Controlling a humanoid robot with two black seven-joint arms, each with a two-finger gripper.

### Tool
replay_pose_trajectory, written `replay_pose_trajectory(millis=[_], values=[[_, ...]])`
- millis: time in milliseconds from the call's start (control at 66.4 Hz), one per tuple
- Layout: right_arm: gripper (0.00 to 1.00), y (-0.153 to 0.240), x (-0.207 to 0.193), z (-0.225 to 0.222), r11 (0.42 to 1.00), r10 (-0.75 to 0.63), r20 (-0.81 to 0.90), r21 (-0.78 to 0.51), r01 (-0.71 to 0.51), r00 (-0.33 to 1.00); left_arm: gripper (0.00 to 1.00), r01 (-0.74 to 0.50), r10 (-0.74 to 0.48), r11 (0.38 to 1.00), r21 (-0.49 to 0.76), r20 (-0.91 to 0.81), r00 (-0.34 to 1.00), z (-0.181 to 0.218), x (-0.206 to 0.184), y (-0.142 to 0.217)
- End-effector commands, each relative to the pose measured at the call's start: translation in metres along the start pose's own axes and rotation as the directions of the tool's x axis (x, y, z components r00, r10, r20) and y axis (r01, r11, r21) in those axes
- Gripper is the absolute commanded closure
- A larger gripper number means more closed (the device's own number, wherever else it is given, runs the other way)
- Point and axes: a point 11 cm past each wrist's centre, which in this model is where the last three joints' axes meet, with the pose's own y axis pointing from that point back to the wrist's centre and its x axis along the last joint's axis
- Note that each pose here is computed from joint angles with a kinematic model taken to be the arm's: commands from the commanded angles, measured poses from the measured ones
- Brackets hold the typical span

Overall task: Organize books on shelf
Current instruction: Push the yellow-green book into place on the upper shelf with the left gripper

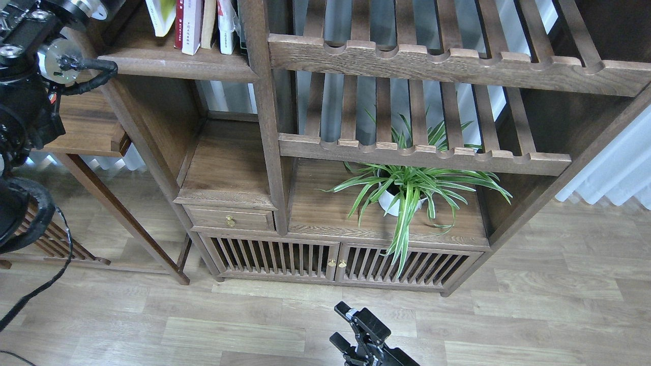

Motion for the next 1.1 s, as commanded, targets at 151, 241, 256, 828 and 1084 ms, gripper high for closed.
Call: replay_pose_trajectory(millis=[151,241,256,828,1084], values=[[0.01,0.000,0.000,0.001,1.000,-0.003,0.004,0.000,0.003,1.000,0.73,-0.012,0.012,1.000,0.004,0.003,1.000,-0.001,0.003,0.001],[0.01,0.002,0.001,0.002,1.000,0.001,0.008,0.001,-0.001,1.000,0.65,-0.011,0.011,1.000,0.001,0.002,1.000,0.000,0.002,0.001],[0.01,0.002,0.002,0.002,1.000,0.002,0.009,0.002,-0.002,1.000,0.65,-0.008,0.008,1.000,0.001,0.001,1.000,-0.001,0.001,0.000],[0.01,0.004,0.003,0.003,1.000,0.005,0.013,0.003,-0.005,1.000,0.56,0.020,-0.022,0.985,-0.170,-0.014,1.000,0.079,-0.015,-0.031],[0.01,0.004,0.003,0.004,1.000,0.005,0.013,0.002,-0.005,1.000,0.43,0.021,-0.032,0.969,-0.247,-0.038,0.999,0.113,-0.019,-0.038]])
